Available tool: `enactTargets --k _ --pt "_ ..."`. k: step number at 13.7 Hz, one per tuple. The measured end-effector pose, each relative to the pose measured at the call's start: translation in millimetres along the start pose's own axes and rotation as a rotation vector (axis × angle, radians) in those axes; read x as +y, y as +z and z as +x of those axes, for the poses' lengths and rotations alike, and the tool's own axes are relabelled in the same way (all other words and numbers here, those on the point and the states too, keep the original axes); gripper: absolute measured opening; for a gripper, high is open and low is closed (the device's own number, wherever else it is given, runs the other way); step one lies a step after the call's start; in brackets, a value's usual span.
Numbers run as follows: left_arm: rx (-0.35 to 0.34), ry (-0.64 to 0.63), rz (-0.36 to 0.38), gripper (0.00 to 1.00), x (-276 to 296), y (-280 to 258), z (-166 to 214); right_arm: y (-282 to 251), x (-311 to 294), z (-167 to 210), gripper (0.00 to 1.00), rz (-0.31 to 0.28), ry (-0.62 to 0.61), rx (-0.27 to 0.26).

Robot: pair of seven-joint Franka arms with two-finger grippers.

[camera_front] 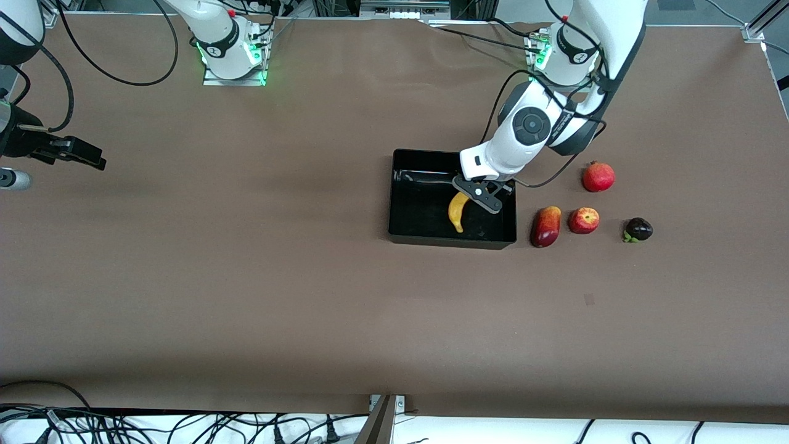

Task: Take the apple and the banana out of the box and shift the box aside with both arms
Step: 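Move the left gripper back into the box over the yellow banana, then close the left gripper on the banana and lift it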

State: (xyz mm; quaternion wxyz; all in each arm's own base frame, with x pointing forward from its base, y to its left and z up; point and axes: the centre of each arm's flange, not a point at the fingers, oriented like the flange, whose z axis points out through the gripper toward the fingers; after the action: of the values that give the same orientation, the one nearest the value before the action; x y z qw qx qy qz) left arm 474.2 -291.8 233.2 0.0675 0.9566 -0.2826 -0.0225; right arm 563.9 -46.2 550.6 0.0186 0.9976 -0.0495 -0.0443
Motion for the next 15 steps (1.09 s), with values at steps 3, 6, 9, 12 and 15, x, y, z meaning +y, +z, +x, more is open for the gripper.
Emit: enactTargets --k 3,6,9,12,15 --pt "-0.015 -0.002 -0.008 1.00 -2 19 -2 0 0 0 1.00 0.000 0.000 0.000" --pt "-0.017 -0.007 -0.015 1.00 -4 36 -3 0 0 0 1.00 0.000 0.000 0.000" --pt "-0.033 -0.002 -0.018 1.00 -2 57 -5 0 0 0 1.00 0.000 0.000 0.000" --pt "-0.043 0.052 0.018 0.98 -6 72 -8 0 0 0 1.00 0.000 0.000 0.000" --pt "-0.035 0.075 0.037 0.67 -8 69 -4 0 0 0 1.00 0.000 0.000 0.000"
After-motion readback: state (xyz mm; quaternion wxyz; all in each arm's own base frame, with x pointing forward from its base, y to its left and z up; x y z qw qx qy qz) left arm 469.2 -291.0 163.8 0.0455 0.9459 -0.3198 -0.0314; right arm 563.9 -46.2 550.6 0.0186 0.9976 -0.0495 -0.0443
